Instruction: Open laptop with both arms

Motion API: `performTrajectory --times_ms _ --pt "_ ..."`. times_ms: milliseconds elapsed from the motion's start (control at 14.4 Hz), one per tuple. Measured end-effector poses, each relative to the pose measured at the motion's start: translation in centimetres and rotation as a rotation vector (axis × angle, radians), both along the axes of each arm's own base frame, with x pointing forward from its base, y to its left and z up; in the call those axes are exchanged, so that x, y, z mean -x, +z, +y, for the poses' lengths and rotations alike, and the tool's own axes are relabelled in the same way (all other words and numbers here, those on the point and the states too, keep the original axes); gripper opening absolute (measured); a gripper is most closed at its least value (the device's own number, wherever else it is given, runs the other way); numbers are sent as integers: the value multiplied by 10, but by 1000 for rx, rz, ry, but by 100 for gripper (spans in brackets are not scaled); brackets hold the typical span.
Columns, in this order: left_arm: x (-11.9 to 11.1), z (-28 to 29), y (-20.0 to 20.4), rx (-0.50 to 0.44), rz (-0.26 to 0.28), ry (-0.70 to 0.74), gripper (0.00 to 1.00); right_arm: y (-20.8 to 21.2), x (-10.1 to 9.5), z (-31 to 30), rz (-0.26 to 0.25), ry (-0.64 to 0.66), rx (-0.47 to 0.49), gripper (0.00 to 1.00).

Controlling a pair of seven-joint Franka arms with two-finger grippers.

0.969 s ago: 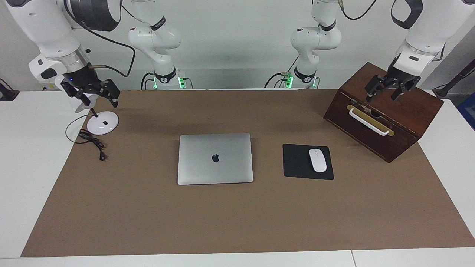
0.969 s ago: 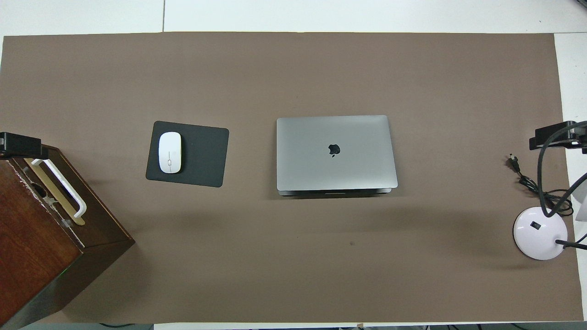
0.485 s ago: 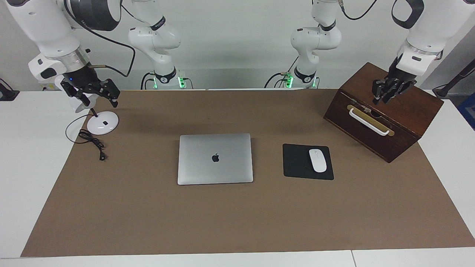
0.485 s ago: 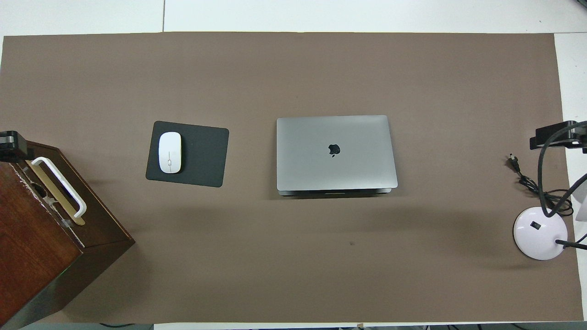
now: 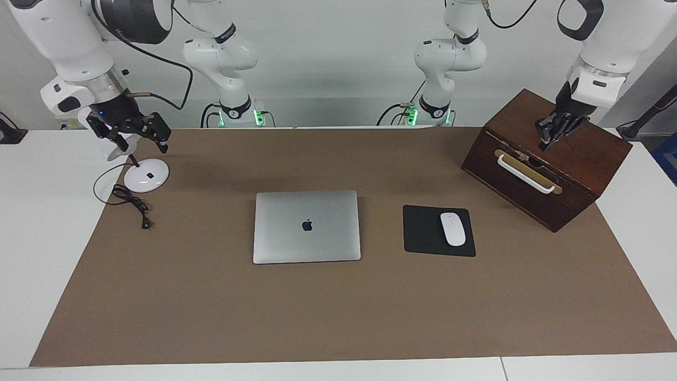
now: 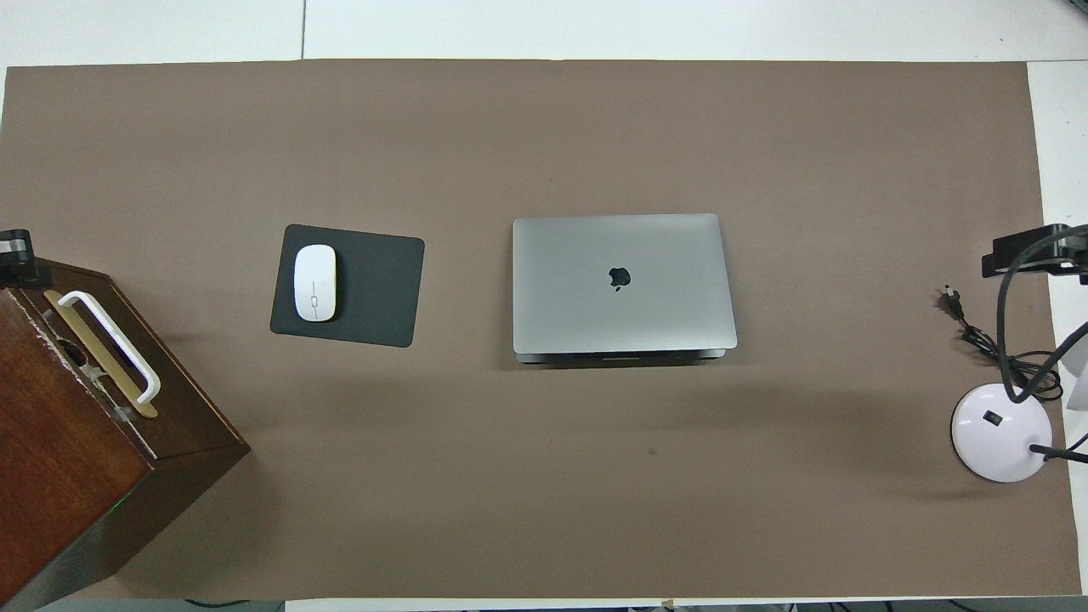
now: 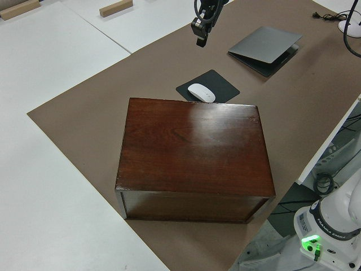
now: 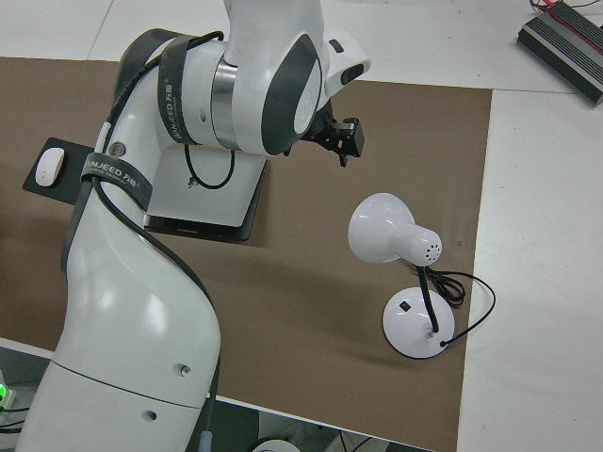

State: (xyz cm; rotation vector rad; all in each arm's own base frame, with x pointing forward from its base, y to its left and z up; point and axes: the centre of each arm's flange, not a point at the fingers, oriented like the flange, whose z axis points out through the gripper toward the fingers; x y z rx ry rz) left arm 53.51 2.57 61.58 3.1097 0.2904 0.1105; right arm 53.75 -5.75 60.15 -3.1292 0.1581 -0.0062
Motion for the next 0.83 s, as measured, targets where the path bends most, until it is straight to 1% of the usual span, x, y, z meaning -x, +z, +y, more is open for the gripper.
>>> performTrajectory --times_ms 138,346,485,623,831 --pt "-2 1 2 19 -21 7 1 0 0 0 0 9 0 100" --pt "-7 9 7 77 -78 37 1 0 0 -1 0 49 0 100" --pt "-10 12 11 85 -117 42 1 0 0 -1 0 58 0 100" --pt "-14 10 12 78 -147 6 1 0 0 -1 0 58 0 100" --pt "-15 10 1 62 -149 -107 1 0 0 -1 0 58 0 100"
